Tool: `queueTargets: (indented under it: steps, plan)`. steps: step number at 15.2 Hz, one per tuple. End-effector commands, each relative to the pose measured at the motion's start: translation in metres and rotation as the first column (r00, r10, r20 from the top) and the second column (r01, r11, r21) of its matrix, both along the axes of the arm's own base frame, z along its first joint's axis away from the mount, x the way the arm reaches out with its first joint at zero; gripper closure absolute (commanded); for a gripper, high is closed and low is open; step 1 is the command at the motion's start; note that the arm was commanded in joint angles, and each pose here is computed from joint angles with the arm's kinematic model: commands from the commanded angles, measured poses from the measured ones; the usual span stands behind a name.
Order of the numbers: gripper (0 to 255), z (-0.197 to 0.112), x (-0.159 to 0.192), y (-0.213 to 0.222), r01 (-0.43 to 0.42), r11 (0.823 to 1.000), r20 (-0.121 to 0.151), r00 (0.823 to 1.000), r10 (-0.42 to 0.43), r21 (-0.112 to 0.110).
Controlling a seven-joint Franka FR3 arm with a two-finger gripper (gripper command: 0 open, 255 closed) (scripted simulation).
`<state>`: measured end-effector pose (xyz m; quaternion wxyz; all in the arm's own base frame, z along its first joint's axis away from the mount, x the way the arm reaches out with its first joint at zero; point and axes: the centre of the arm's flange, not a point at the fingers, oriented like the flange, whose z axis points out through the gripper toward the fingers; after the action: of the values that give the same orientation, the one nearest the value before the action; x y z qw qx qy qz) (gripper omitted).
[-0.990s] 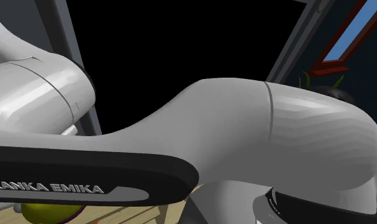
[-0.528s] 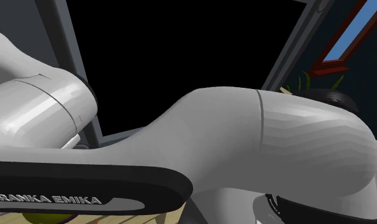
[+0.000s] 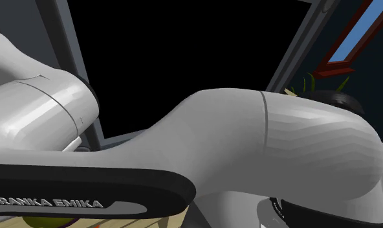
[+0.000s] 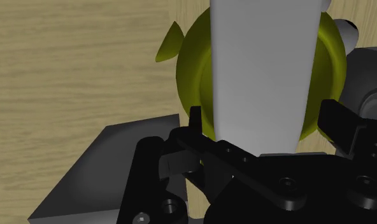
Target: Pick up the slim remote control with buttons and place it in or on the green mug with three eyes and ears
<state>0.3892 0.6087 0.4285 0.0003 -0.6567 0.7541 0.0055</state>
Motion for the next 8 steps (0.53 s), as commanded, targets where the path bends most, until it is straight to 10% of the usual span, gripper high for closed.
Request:
queueTargets:
  steps: [1,8]
  plan:
    - [0,0.0,0.0,0.0,0.0,1.0,0.0,1.0,0.0,0.0]
    - [0,0.05,0.0,0.0,0.0,1.0,0.0,1.0,0.0,0.0]
